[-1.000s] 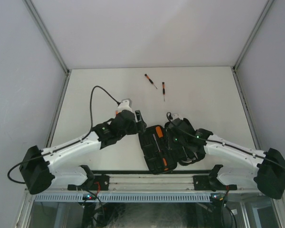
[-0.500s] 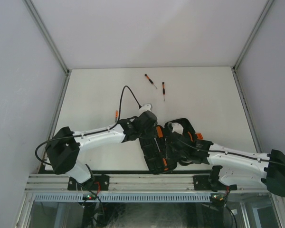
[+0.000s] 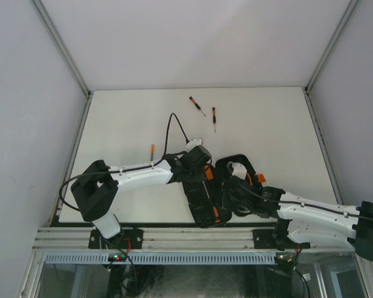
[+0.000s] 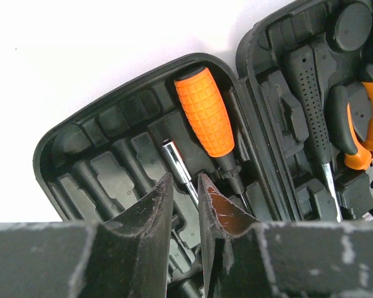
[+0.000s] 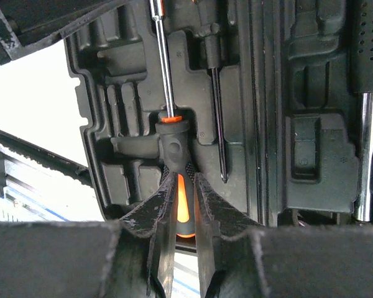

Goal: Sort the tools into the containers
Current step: Adjust the screwdriver in the storage box.

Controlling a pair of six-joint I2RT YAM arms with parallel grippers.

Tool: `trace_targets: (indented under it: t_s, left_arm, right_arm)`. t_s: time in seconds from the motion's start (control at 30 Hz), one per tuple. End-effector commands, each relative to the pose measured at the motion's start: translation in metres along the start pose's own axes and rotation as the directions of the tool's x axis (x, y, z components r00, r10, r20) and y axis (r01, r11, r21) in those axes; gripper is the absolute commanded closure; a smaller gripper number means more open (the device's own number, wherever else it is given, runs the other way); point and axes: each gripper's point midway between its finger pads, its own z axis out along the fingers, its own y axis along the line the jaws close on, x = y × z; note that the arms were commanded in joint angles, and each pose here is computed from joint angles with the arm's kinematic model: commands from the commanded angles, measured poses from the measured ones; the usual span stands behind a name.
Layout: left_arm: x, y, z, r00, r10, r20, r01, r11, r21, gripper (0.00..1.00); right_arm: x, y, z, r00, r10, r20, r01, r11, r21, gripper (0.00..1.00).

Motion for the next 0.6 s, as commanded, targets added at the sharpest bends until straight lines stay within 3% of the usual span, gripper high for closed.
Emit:
trace_targets:
  t_s: [0.0,0.57]
  left_arm:
    - [-0.019,-0.022,-0.004,0.999,-0.028,0.034,0.027,0.999,0.038,0.74]
    - [-0.018,-0.011,0.016,0.999,-0.023,0.030,0.025,0.996,-0.082,0.75]
  right_arm:
    - [-0.010,0.008,-0.003,0.999,0.028,0.047,-0.026,0.999,-0.033,0.85]
    - [-0.007,0.006,0.000,0.999,0.019,0.035,-0.018,1.000,-0.024,0.86]
